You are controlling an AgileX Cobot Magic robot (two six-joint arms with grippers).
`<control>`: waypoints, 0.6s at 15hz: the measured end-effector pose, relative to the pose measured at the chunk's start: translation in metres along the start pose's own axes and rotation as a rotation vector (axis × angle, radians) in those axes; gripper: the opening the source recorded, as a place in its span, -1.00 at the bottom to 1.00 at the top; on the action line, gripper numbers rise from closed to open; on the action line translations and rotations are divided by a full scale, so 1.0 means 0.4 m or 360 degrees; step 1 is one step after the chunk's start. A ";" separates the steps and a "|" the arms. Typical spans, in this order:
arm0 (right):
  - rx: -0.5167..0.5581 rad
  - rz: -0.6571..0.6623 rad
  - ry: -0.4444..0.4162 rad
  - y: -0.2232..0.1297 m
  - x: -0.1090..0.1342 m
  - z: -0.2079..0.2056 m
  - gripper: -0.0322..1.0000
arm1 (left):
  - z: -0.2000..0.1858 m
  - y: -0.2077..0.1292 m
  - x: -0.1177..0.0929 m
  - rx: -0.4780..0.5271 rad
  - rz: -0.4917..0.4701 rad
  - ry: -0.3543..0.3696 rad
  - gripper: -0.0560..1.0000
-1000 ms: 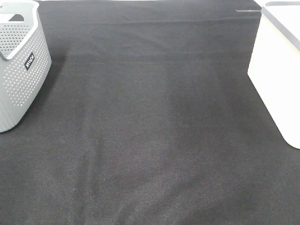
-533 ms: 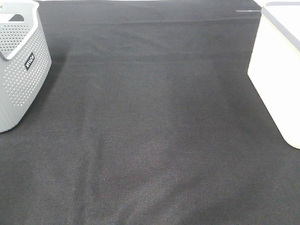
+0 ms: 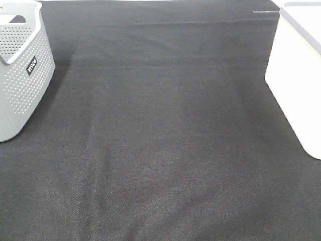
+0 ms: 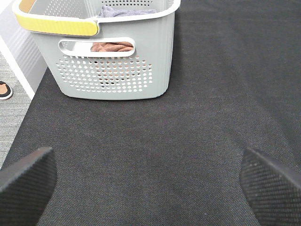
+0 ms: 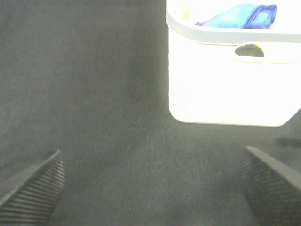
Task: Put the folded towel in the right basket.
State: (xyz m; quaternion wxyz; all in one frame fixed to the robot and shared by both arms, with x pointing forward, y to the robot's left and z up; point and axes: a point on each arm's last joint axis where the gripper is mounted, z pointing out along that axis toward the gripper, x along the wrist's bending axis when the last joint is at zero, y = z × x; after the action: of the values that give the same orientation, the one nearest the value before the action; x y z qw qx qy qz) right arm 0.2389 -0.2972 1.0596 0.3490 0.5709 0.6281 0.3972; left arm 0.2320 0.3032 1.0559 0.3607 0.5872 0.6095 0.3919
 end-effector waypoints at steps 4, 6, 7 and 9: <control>0.0159 -0.0007 -0.0014 -0.054 -0.003 0.018 0.93 | 0.000 0.000 0.000 0.0000 0.0022 0.0000 0.98; 0.0161 -0.0007 -0.0014 -0.055 -0.003 0.019 0.93 | 0.000 0.000 0.000 0.0000 0.0022 0.0000 0.98; 0.0161 -0.0007 -0.0014 -0.055 -0.003 0.019 0.93 | 0.000 0.000 0.000 0.0000 0.0024 0.0000 0.98; 0.0161 -0.0007 -0.0014 -0.055 -0.003 0.019 0.93 | 0.000 0.000 0.000 0.0000 0.0024 0.0000 0.98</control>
State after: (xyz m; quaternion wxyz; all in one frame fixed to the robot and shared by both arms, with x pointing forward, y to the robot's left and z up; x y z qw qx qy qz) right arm 0.2361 -0.2982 1.0367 0.3234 0.5881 0.6471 0.3616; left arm 0.2320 0.3032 1.0559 0.3577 0.5918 0.6051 0.3946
